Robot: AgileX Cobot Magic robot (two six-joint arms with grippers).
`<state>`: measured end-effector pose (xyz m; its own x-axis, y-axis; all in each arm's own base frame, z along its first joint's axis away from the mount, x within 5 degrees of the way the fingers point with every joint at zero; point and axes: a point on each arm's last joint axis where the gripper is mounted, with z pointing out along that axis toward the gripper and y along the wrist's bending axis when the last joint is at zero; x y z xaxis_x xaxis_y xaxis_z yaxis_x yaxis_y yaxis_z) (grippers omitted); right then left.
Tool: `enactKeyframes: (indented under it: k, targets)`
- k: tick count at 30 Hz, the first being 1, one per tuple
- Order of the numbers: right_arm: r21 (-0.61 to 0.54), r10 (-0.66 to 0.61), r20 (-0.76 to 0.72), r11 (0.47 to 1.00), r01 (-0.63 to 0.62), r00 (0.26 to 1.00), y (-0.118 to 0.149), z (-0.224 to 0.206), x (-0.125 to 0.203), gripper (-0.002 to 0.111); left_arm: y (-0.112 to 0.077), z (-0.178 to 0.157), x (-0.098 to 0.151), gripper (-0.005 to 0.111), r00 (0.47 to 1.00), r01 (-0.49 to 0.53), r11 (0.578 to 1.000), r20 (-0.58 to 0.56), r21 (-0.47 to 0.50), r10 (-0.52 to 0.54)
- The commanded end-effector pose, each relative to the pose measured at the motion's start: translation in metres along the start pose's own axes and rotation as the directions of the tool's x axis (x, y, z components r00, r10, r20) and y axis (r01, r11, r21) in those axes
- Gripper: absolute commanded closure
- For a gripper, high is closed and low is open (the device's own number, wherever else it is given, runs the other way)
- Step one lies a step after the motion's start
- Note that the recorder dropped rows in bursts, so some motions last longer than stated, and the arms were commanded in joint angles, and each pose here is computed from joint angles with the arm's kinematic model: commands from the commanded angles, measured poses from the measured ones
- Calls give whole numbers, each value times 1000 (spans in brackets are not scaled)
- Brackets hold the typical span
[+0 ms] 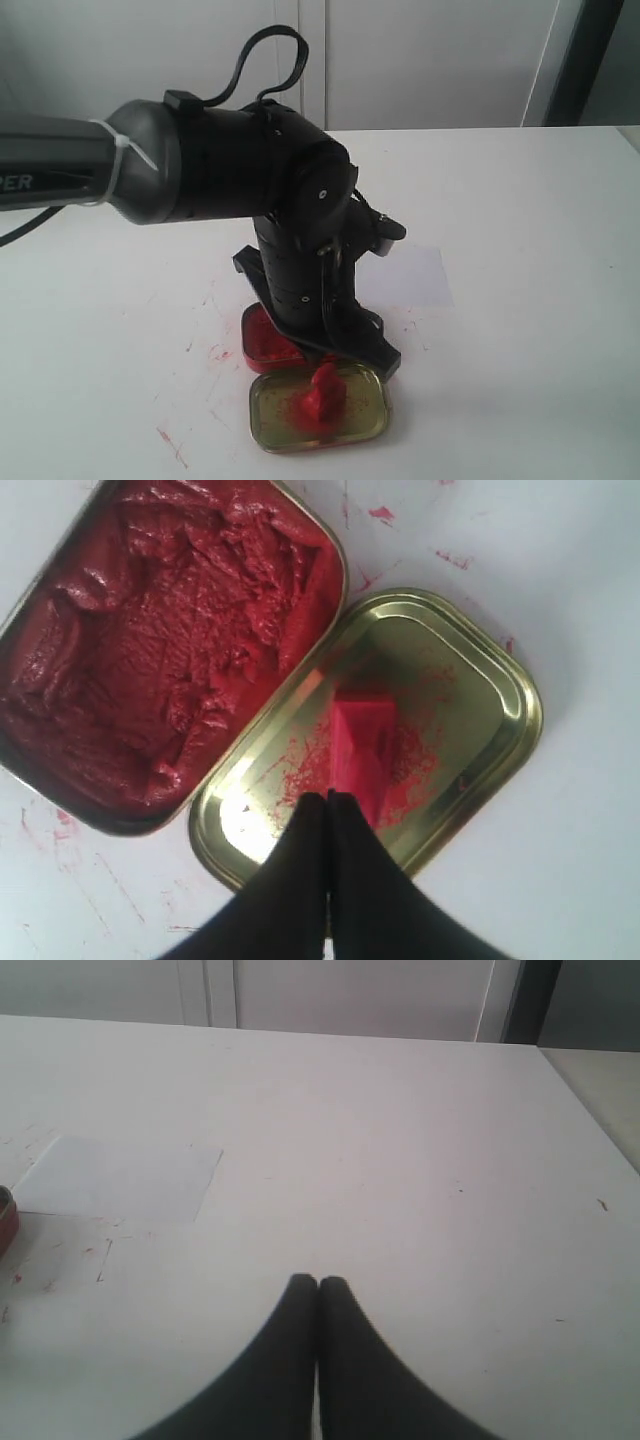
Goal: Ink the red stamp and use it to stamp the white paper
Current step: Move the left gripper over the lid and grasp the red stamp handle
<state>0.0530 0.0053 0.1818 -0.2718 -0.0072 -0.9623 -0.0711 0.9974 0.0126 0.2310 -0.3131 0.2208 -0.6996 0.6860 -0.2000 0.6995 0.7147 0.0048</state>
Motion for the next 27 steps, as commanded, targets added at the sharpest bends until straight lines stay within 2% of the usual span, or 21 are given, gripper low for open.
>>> enactKeyframes:
  k: [1, 3, 6, 19, 24, 27]
  targets:
    - [-1, 0, 13, 1000, 1, 1000, 0, 0, 0, 108, -5, -3, 0, 94, 1000, 6, 999, 5, 33, -7]
    - [-1, 0, 13, 1000, 1, 1000, 0, 0, 0, 108, -5, -3, -1, 78, 1000, -11, 999, 12, 34, 10]
    - [-1, 0, 13, 1000, 1, 1000, 0, 0, 0, 108, -6, -2, -3, 68, 999, -35, 999, 30, 36, 33]
    - [-1, 0, 13, 1000, 1, 1000, 0, 0, 0, 108, -8, 42, -1, 68, 995, -33, 999, -94, 22, 35]
    - [-1, 0, 13, 1000, 1, 1000, 0, 0, 0, 108, -8, 44, 0, 69, 994, -32, 999, -100, 23, 34]
    - [-1, 0, 13, 1000, 1, 1000, 0, 0, 0, 108, -8, 44, 0, 73, 994, -32, 999, -100, 23, 34]
